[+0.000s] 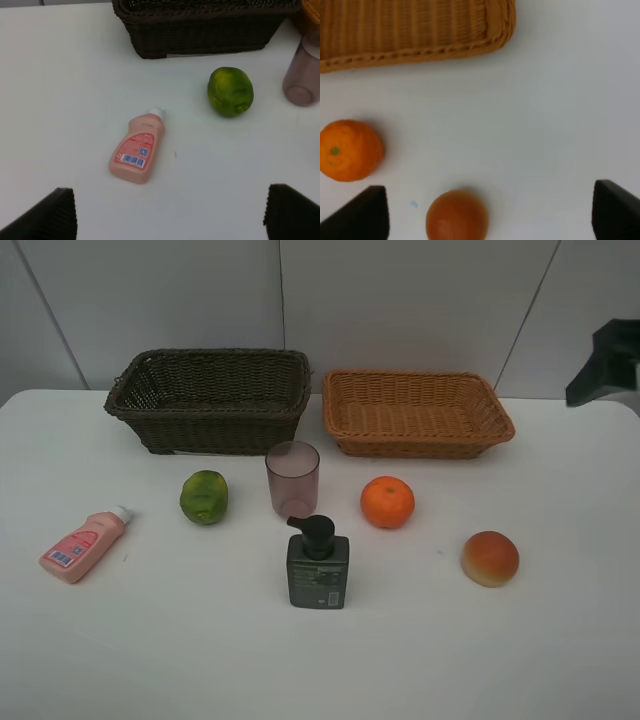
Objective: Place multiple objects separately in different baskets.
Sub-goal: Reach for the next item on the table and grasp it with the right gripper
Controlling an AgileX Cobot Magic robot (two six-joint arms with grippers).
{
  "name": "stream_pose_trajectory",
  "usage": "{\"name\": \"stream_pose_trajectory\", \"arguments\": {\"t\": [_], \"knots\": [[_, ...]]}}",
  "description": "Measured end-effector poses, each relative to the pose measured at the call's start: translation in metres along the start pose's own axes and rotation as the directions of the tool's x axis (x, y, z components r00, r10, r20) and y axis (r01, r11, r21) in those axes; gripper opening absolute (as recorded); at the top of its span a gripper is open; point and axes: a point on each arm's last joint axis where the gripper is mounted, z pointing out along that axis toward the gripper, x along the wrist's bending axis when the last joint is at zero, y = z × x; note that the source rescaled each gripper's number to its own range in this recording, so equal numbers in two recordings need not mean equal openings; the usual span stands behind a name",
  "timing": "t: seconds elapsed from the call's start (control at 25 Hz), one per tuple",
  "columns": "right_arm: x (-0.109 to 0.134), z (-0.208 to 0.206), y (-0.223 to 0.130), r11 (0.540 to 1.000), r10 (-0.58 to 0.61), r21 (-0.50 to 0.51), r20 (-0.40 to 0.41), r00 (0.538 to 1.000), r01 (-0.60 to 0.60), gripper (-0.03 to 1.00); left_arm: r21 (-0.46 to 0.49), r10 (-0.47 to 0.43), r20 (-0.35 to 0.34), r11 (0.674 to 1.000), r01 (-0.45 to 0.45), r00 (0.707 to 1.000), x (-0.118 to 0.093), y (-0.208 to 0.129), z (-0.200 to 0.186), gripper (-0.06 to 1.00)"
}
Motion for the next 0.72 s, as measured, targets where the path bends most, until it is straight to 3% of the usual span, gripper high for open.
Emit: {"name": "stream_pose_trajectory", "arguments": {"t": [0.4,0.52,0.72], "knots": [[0.035,0.071,-0.004,0.963,-0.089,0.252,-0.055,0.994,0.100,0.83,0.000,0.000,0.000,1.000,0.000,1.000,0.000,0.000,0.000,0.97],[0.043,0.086,-0.010,0.939,-0.085,0.330,-0.047,0.995,0.096,0.88,0.000,0.000,0.000,1.000,0.000,1.000,0.000,0.000,0.000,0.97],[0.054,0.104,-0.017,0.915,-0.097,0.390,-0.044,0.994,0.106,0.91,0.000,0.000,0.000,1.000,0.000,1.000,0.000,0.000,0.000,0.97]]}}
